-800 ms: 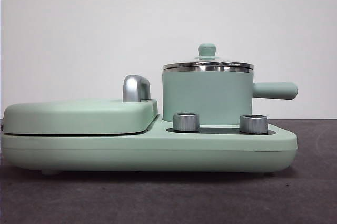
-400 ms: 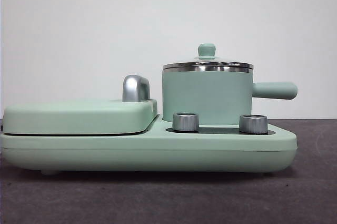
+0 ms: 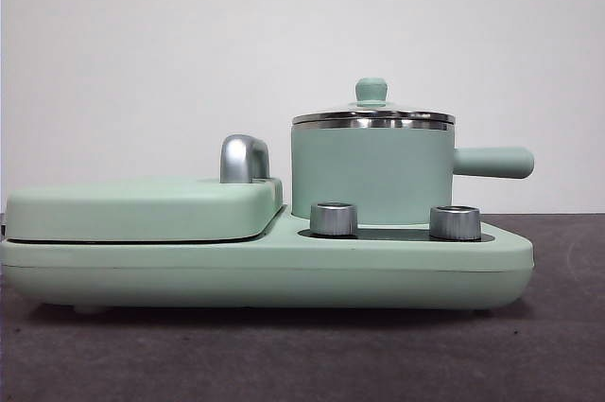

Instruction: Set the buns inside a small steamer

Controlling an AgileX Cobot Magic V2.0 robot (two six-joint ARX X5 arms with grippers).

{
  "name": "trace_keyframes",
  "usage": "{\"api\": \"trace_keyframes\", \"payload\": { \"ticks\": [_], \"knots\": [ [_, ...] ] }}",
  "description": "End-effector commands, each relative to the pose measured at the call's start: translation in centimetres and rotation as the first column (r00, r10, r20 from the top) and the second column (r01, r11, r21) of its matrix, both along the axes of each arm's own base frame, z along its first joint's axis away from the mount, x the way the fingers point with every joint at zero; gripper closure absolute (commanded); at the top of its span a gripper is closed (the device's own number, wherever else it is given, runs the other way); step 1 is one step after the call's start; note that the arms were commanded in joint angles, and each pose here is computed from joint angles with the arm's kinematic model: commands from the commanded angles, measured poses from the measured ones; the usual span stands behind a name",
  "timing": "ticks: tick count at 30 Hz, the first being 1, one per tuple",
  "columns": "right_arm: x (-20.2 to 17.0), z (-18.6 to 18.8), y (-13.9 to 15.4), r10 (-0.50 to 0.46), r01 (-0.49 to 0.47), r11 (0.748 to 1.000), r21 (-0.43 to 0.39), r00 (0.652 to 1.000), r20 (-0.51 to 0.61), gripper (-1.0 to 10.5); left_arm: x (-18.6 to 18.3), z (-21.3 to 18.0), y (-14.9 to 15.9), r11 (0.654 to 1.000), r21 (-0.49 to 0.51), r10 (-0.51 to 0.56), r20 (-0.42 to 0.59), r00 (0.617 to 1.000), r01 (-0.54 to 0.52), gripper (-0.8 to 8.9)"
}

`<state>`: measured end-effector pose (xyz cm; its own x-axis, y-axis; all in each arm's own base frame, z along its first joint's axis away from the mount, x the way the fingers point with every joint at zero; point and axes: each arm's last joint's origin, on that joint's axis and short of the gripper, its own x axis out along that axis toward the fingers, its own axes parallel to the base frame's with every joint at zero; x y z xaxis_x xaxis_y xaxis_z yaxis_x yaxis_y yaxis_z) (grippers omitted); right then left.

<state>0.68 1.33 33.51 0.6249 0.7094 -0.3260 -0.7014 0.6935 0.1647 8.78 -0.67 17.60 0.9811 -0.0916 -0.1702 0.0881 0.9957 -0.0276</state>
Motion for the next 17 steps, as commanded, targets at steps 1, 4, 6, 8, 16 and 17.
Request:
{"api": "trace_keyframes", "payload": {
  "ticks": [1,4,6,8,16,17],
  "knots": [
    [0.0,0.2,0.0,0.010,-0.010,1.000,0.005,1.000,0.015,9.3,0.2,-0.4,0.2,0.999,-0.042,0.033,0.005,0.999,-0.032,8.06],
    [0.0,0.2,0.0,0.010,-0.010,1.000,0.005,1.000,0.016,9.3,0.3,-1.1,0.3,0.998,-0.046,0.046,-0.012,0.999,-0.047,8.07],
    [0.0,0.2,0.0,0.010,-0.010,1.000,0.005,1.000,0.016,9.3,0.5,-1.6,0.3,0.998,-0.048,0.048,-0.012,0.999,-0.048,8.07],
    [0.0,0.2,0.0,0.010,-0.010,1.000,0.005,1.000,0.016,9.3,0.6,-2.2,0.3,0.997,-0.061,0.050,-0.022,0.999,-0.051,8.07],
    [0.0,0.2,0.0,0.010,-0.010,1.000,0.005,1.000,0.016,9.3,0.8,-2.7,0.4,0.994,-0.053,0.092,-0.017,0.996,-0.093,8.07],
    [0.0,0.2,0.0,0.010,-0.010,1.000,0.005,1.000,0.016,9.3,0.8,-2.7,0.4,0.994,-0.051,0.092,-0.016,0.996,-0.093,8.07]
  ]
}}
